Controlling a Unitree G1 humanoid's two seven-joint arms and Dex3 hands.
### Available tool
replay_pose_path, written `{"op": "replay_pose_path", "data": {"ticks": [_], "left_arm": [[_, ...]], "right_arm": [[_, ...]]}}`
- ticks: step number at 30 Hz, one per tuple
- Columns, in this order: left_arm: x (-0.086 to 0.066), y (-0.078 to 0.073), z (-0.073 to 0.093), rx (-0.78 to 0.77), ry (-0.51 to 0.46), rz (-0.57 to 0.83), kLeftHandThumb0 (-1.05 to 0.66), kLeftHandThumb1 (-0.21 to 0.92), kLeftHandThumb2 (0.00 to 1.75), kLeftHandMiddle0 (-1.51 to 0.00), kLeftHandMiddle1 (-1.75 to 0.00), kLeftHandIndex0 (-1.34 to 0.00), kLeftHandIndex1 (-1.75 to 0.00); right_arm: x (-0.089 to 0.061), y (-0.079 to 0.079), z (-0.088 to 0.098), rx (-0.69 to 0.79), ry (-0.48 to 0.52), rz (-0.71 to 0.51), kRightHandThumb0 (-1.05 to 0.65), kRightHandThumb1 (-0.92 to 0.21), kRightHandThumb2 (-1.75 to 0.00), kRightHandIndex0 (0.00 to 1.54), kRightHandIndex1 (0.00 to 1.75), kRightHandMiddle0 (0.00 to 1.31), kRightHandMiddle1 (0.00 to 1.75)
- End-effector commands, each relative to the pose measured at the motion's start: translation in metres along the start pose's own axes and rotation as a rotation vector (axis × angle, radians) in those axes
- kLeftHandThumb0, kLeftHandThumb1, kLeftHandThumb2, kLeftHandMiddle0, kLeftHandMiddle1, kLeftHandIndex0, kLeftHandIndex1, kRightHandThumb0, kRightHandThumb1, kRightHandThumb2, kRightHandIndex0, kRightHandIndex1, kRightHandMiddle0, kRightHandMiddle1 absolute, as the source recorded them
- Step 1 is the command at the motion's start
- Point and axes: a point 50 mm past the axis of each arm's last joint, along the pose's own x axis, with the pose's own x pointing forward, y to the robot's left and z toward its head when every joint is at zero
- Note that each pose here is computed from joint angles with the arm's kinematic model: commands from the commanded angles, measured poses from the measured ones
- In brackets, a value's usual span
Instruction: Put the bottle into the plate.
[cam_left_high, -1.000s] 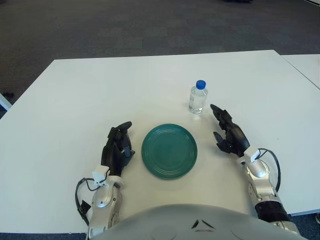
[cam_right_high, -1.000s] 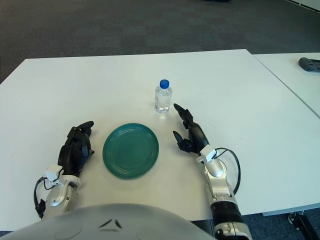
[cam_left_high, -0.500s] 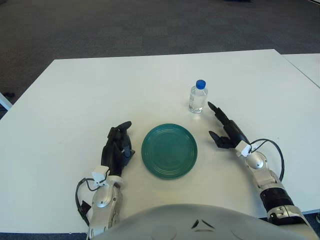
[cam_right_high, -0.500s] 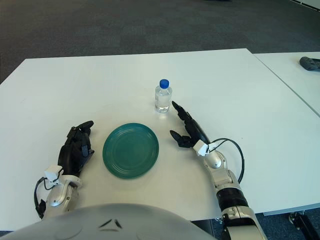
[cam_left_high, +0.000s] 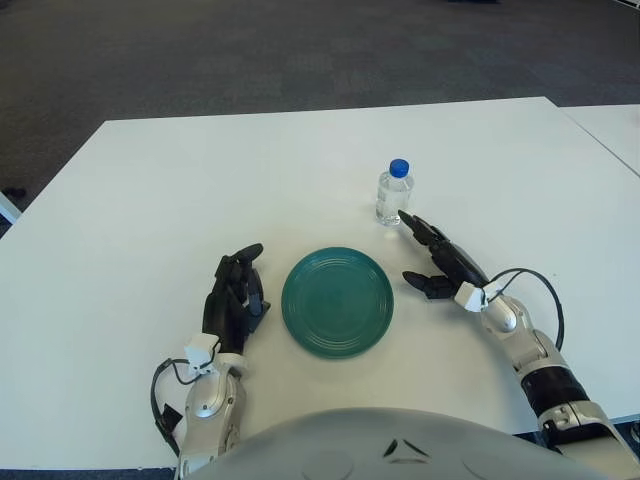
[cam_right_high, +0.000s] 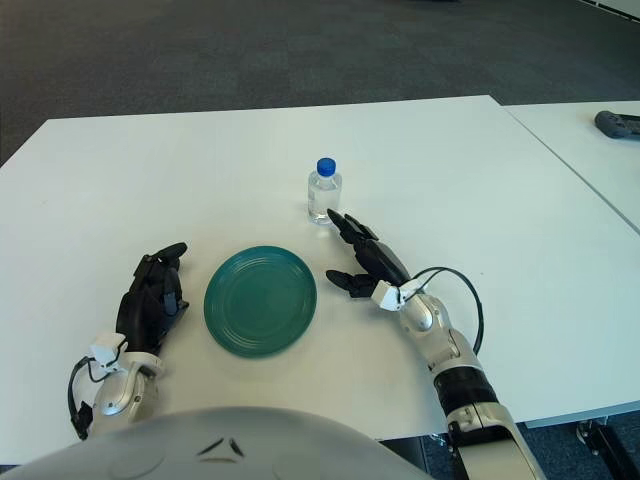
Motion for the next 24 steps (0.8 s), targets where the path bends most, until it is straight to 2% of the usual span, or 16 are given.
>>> {"op": "replay_pose_path", "data": {"ticks": [1, 9, 18, 22, 24], "left_arm": [[0.0001, 0.0000, -0.0018, 0.001, 0.001, -0.009, -0.74, 0.92, 0.76, -0.51, -0.42, -0.21, -0.96], [-0.0003, -0.0005, -0.0018, 0.000, -0.004, -0.010, -0.72, 0.92, 0.76, -0.52, -0.42, -0.20, -0.96], [-0.0014, 0.0012, -0.0022, -0.004, -0.006, -0.008, -0.68, 0.92, 0.80, -0.51, -0.39, -0.20, -0.96], [-0.0017, 0.0024, -0.0032, -0.009, -0.004, -0.009, -0.66, 0.92, 0.80, -0.51, -0.38, -0.20, -0.96], [-0.0017, 0.0029, -0.0039, -0.010, -0.003, -0.010, -0.66, 0.92, 0.81, -0.51, -0.38, -0.20, -0.96]], "right_arm": [[0.0059, -0.0028, 0.0017, -0.038, -0.032, -0.014, -1.05, -0.92, -0.80, 0.00, 0.00, 0.00, 0.00], [0.0109, 0.0026, 0.0042, 0.059, -0.071, 0.016, -1.05, -0.92, -0.77, 0.00, 0.00, 0.00, 0.00], [0.0119, -0.0011, 0.0082, 0.087, -0.115, -0.006, -1.05, -0.92, -0.75, 0.00, 0.00, 0.00, 0.00], [0.0063, -0.0024, 0.0042, 0.178, -0.127, -0.027, -1.05, -0.92, -0.78, 0.00, 0.00, 0.00, 0.00], [0.0057, 0.0010, 0.0049, 0.296, -0.143, -0.033, -1.05, -0.92, -0.78, 0.00, 0.00, 0.00, 0.00]]}}
